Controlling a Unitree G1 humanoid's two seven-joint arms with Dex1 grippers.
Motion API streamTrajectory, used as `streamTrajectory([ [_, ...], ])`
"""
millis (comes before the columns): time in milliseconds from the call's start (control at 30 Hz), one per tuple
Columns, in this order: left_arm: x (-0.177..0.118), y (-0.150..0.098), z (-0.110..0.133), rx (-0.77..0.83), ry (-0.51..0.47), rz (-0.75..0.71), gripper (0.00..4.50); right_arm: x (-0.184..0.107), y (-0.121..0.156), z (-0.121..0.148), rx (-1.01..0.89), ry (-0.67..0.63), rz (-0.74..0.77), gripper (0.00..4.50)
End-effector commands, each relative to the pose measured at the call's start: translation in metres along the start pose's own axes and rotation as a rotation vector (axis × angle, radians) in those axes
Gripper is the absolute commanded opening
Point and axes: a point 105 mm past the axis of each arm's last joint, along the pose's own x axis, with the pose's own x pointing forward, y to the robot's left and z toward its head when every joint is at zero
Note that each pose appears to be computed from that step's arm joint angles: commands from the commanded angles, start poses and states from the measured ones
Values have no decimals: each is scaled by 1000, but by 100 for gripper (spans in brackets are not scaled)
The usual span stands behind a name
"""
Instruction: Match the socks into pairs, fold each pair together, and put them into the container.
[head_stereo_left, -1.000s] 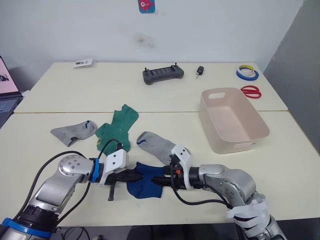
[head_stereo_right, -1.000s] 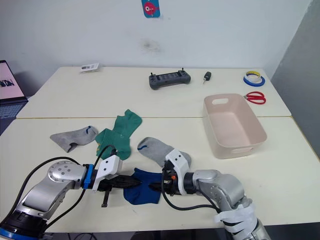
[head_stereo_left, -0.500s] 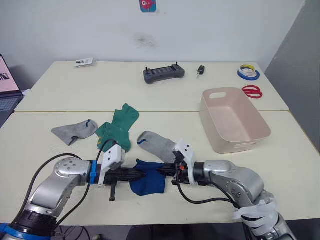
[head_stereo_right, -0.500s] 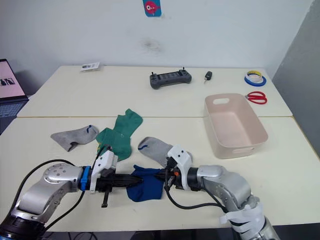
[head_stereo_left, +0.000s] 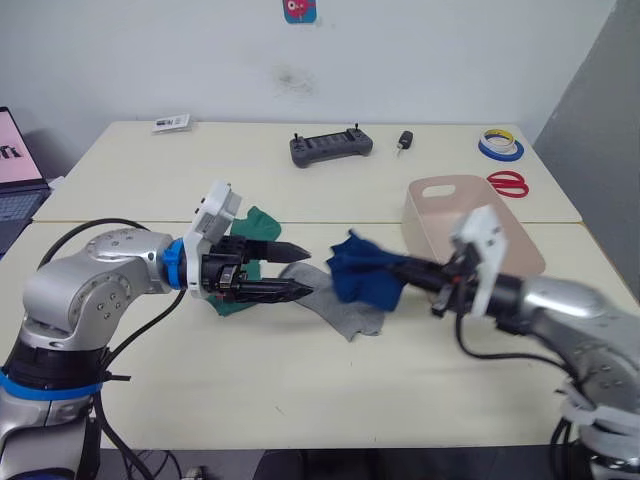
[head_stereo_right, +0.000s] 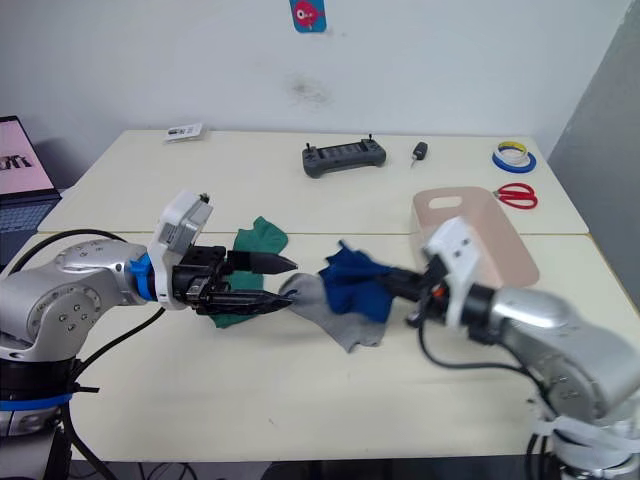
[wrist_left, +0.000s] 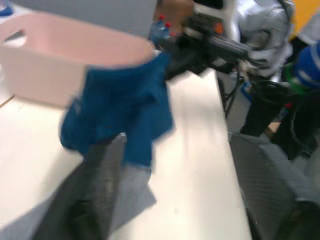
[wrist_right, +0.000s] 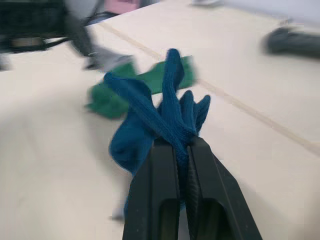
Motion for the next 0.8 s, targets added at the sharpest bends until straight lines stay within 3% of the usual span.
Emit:
streamTrajectory([
  [33,7,-4,5,13,-2,-56,445,-18,-23,18,-57,-23,-89,0],
  [167,17,-6,10,22,-19,-106,445,-30,-62,29,-164,29,-212,0],
  [467,27,-9,15,43,-45,-137,445,-20,-129,12,-489,208,-289,0],
  [700,32,-12,14,47,-63,-135,445,1,-133,-36,-811,369,-137,0],
  [800,33,-13,12,48,-62,-130,445,3,-126,-55,-854,424,-36,0],
])
